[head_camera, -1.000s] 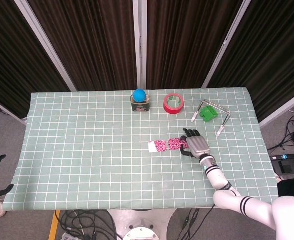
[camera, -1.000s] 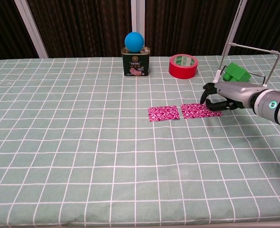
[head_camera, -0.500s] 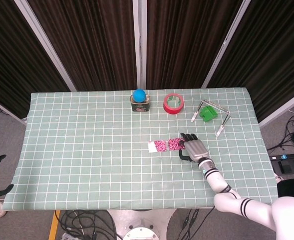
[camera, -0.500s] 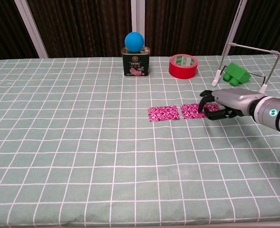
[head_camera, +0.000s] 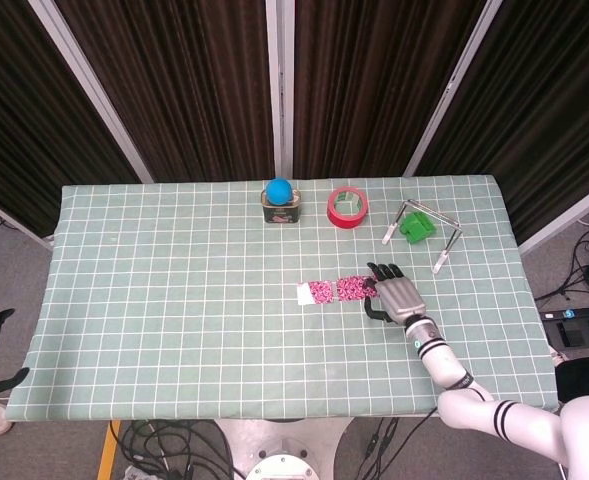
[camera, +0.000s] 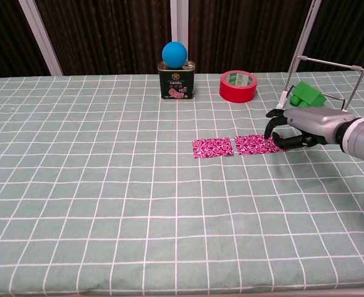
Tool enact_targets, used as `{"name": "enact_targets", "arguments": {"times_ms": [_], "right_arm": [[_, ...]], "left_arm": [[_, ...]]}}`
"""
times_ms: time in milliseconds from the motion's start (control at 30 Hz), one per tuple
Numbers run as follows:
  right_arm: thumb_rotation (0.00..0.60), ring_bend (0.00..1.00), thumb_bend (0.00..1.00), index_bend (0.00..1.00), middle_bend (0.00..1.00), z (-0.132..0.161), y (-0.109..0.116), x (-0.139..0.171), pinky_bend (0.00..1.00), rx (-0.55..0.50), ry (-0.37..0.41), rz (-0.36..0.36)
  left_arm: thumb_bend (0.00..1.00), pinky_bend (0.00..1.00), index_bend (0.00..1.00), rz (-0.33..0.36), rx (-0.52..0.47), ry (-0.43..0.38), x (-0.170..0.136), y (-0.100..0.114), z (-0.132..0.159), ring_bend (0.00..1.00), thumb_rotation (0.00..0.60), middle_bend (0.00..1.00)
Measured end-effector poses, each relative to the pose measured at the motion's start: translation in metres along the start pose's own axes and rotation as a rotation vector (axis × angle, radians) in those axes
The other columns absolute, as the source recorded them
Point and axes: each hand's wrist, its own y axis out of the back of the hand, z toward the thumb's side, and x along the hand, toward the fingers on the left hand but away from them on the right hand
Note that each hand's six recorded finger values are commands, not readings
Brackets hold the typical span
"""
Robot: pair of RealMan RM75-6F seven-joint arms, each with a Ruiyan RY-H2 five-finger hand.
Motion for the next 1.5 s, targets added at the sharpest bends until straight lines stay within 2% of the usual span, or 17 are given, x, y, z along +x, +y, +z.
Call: {"name": "enact_targets", "arguments": {"times_ms": [267, 400, 1033, 1267, 1333, 1400, 1500], "right_arm": [[0.16, 0.0, 0.6, 0.28, 0.0, 0.007, -0.007, -0.025, 0.0, 0.0, -0.014, 0.017], [0.168, 0.0, 0.6, 0.29, 0.0, 0.01, -0.01, -0.026, 0.0, 0.006, -0.006, 0.024], [0.164, 0.0, 0.6, 0.29, 0.0, 0.017, -0.024, 0.016, 0.0, 0.051, 0.076, 0.068], [0.165, 0.0, 0.6, 0.29, 0.0, 0.014, -0.013, 0.028, 0.0, 0.043, 0.084, 0.039], [0.169, 0.0, 0.56, 0.29, 0.0, 0.014, -0.008, 0.026, 0.0, 0.031, 0.082, 0.025], [0.201, 0.0, 0.48, 0.29, 0.0, 0.013, -0.002, 0.022, 0.0, 0.02, 0.075, 0.007], [0.274, 0.0, 0.28, 0.3, 0.0, 0.008, 0.004, 0.015, 0.0, 0.016, 0.055, -0.015]], "left_arm": [[0.08, 0.15, 0.23, -0.004, 0.002, 0.005, 0.0, -0.001, -0.001, 0.11, 0.6, 0.16], [0.08, 0.15, 0.23, -0.003, 0.003, 0.007, 0.0, 0.0, -0.002, 0.11, 0.6, 0.16], [0.08, 0.15, 0.23, -0.001, -0.002, -0.006, 0.001, -0.001, 0.002, 0.11, 0.6, 0.16], [0.08, 0.15, 0.23, -0.002, -0.003, -0.004, 0.0, -0.002, 0.001, 0.11, 0.6, 0.16], [0.08, 0.15, 0.23, 0.0, -0.003, -0.003, 0.0, -0.001, 0.0, 0.11, 0.6, 0.16], [0.08, 0.15, 0.23, 0.002, -0.003, -0.002, 0.0, -0.001, 0.0, 0.11, 0.6, 0.16], [0.08, 0.15, 0.23, 0.001, -0.002, 0.002, -0.001, -0.001, -0.001, 0.11, 0.6, 0.16]]}}
